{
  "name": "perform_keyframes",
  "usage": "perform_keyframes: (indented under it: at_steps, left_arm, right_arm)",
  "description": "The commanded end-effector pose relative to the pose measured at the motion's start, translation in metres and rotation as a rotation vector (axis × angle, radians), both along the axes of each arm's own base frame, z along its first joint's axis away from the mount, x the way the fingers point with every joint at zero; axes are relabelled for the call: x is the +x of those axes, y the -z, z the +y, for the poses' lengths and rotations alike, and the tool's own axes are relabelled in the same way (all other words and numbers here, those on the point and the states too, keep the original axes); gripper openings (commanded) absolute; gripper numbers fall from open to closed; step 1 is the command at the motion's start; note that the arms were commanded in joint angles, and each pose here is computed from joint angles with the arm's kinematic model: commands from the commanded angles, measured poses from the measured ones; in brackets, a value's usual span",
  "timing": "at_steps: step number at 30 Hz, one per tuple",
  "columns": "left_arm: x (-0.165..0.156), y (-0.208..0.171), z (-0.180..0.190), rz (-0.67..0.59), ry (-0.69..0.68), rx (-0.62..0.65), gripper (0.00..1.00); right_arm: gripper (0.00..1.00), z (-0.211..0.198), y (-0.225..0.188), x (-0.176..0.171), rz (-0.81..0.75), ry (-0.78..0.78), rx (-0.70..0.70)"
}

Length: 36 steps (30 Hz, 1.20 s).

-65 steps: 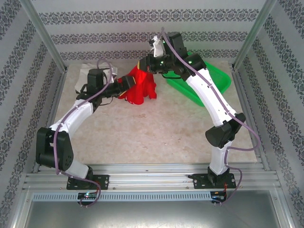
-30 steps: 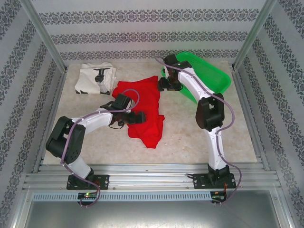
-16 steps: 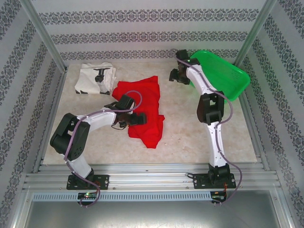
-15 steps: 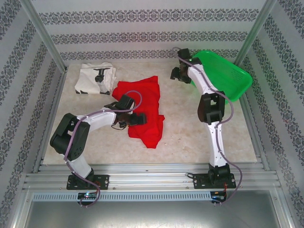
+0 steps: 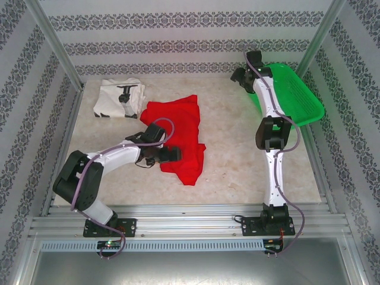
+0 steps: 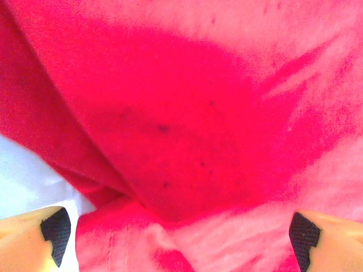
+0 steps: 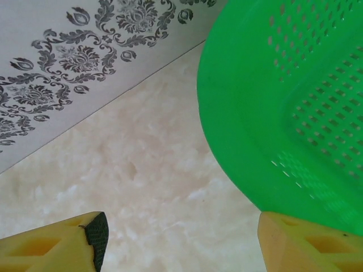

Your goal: Fold and stack the t-shirts

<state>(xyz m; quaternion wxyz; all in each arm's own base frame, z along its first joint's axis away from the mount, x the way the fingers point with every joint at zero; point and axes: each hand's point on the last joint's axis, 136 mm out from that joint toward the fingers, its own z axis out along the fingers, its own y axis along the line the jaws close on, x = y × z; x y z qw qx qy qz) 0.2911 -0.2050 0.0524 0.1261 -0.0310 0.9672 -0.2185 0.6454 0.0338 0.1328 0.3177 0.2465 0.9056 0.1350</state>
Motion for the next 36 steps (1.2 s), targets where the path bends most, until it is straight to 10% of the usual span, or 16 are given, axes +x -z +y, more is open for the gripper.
perform_keyframes:
  at_steps: [1, 16, 36]
  left_arm:
    - [-0.011, -0.012, -0.005, 0.006, -0.031, -0.074, 1.0]
    - [-0.056, -0.006, 0.012, 0.064, -0.18, -0.195, 0.81]
    - [-0.016, 0.019, 0.016, 0.028, -0.338, -0.14, 0.42]
  right_arm:
    - [0.72, 0.025, -0.058, -0.027, -0.046, -0.142, 0.033]
    - [0.73, 0.146, -0.034, -0.276, 0.14, -0.538, 0.302]
    - [0.98, 0.167, -0.073, -0.398, -0.109, -0.681, 0.338]
